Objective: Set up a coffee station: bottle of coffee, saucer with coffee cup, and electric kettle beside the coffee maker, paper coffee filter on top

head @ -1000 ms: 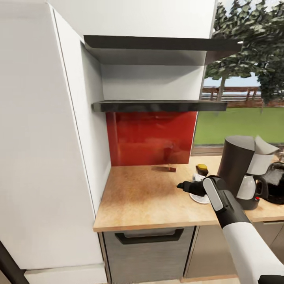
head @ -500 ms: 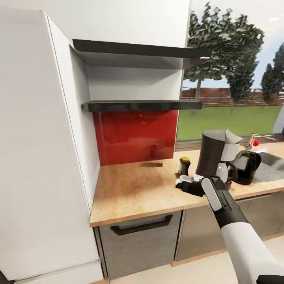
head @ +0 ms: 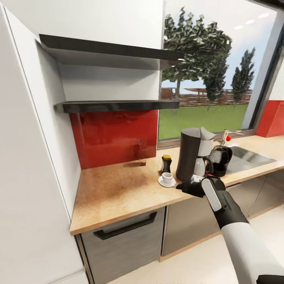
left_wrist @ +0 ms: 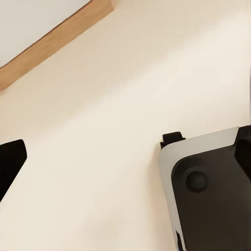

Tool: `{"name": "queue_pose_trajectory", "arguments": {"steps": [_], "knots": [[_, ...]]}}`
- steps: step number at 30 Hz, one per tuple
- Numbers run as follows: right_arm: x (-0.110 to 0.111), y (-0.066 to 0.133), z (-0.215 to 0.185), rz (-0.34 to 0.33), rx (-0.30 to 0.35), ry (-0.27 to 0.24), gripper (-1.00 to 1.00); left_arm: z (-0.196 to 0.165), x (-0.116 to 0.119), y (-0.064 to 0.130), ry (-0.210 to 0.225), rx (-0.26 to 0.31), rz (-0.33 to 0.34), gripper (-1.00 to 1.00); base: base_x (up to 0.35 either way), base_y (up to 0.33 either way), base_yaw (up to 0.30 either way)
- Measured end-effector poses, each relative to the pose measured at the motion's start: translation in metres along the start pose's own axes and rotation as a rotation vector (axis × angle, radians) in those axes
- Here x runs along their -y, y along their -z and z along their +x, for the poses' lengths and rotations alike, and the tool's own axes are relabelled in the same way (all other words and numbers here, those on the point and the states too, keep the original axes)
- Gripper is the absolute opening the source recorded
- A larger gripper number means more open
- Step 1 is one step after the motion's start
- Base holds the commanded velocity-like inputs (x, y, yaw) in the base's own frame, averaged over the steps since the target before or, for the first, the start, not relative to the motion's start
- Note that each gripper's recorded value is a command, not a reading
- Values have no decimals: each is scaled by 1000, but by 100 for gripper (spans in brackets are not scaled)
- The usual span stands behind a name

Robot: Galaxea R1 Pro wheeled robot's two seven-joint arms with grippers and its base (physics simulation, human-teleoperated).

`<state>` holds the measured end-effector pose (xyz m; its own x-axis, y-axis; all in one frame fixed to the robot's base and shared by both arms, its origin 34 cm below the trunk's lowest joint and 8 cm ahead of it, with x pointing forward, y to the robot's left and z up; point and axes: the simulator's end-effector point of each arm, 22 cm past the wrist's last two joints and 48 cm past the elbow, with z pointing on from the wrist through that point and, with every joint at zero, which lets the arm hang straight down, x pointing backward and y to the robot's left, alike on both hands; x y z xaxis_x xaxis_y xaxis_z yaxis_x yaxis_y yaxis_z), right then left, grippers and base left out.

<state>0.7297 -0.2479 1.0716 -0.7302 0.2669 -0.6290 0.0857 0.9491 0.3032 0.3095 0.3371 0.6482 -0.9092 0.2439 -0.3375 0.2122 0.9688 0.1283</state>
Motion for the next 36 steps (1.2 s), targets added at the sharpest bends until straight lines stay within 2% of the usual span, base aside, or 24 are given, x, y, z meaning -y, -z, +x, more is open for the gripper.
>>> {"name": "queue_pose_trajectory", "arguments": {"steps": [5,10,12,13,15,17,19,22,24,25,27,29,30,31,33,36], "knots": [[2,-2,4,4,-9,-1,100,0,0,0,1,-1,0,100,0,0,-300],[15,-18,32,28,-88,-20,100,0,0,0,1,-1,0,100,0,0,-300],[24,-26,47,45,-131,-30,100,0,0,0,0,-1,1,100,0,0,-300],[36,-35,70,68,-189,-42,100,0,1,0,-1,-1,1,100,0,0,-300],[46,-45,96,88,-256,-60,100,0,1,0,-3,-1,2,100,0,0,-300],[55,-51,121,106,-316,-74,100,1,2,0,-4,-2,3,100,0,0,-300],[60,-54,134,117,-348,-80,100,1,2,0,-4,-2,4,100,0,0,-300],[76,-60,178,160,-449,-88,100,3,3,0,-2,-7,5,100,0,0,-300],[91,-65,202,210,-486,-68,100,6,3,0,-2,-12,5,100,0,0,-300],[106,-69,220,257,-494,-48,100,9,4,1,-2,-16,6,100,0,0,-300],[123,-78,248,316,-487,-24,100,12,4,1,0,-19,6,100,0,0,-300],[137,-85,276,365,-461,8,100,13,5,1,1,-22,6,100,0,0,-300],[143,-92,287,391,-398,47,100,14,6,1,3,-23,3,100,0,0,-300],[148,-93,300,401,-376,66,100,14,7,1,5,-23,0,100,0,0,-300],[156,-91,343,413,-366,96,100,14,7,1,13,-22,-10,100,0,0,-300],[154,-79,418,404,-428,119,100,22,9,2,97,-36,-21,100,0,0,-300]]}}
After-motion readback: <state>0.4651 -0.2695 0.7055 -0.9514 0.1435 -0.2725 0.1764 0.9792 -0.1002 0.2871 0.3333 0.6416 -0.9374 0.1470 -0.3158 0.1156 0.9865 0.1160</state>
